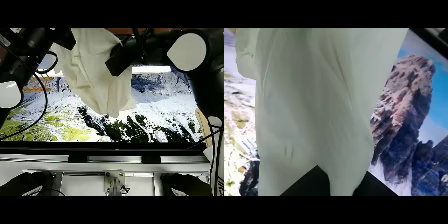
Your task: Fold the shirts.
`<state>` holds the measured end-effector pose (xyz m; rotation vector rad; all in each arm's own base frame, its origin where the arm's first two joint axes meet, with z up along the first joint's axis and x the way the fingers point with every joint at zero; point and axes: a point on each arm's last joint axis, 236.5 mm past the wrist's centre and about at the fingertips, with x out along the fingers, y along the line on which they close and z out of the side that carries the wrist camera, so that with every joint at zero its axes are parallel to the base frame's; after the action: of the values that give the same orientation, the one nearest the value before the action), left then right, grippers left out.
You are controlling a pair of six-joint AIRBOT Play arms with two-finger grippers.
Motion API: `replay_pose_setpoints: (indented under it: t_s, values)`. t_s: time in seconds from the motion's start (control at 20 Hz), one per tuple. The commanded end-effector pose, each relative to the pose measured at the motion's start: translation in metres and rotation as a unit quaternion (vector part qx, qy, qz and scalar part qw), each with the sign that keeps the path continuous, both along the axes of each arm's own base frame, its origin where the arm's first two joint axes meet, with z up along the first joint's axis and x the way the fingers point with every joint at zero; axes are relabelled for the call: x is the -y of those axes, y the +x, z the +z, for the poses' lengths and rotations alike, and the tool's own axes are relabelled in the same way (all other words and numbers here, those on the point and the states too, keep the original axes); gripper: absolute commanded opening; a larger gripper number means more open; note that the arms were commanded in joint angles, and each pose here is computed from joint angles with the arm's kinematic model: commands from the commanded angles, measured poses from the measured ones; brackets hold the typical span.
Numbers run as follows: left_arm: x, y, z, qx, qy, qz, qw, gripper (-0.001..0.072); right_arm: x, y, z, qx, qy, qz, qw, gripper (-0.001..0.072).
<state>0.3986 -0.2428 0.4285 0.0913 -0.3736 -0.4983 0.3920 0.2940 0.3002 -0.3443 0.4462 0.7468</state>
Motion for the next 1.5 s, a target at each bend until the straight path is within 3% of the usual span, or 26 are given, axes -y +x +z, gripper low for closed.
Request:
replay_pose_setpoints:
  t_s: [0.0, 0.25, 0.4, 0.7, 0.9, 1.05, 1.45]
  values:
    - [-0.010, -0.019, 0.020, 0.018, -0.005, -0.002, 1.000, 0.0336, 0.029, 0.027, 0.013, 0.045, -0.015, -0.070, 0.996, 0.0067]
    - [-0.050, -0.064, 0.076, 0.080, -0.046, 0.014, 0.996, 0.0336, 0.135, 0.062, 0.050, 0.079, 0.020, -0.221, 0.972, 0.0067]
    - [-0.063, -0.076, 0.088, 0.095, -0.054, 0.020, 0.994, 0.0336, 0.225, 0.061, 0.097, 0.134, 0.056, -0.322, 0.936, 0.0067]
    - [-0.054, -0.077, 0.077, 0.071, -0.036, 0.004, 0.997, 0.0336, 0.394, -0.017, 0.172, 0.236, 0.037, -0.525, 0.817, 0.0068]
    - [-0.056, -0.081, 0.080, 0.074, -0.037, 0.003, 0.997, 0.0336, 0.474, -0.074, 0.177, 0.236, 0.003, -0.626, 0.744, 0.0068]
    - [-0.062, -0.091, 0.088, 0.084, -0.042, 0.004, 0.996, 0.0336, 0.521, -0.107, 0.171, 0.225, 0.011, -0.690, 0.688, 0.0068]
    - [-0.072, -0.108, 0.102, 0.100, -0.052, 0.004, 0.994, 0.0336, 0.583, -0.152, 0.165, 0.221, -0.013, -0.760, 0.611, 0.0067]
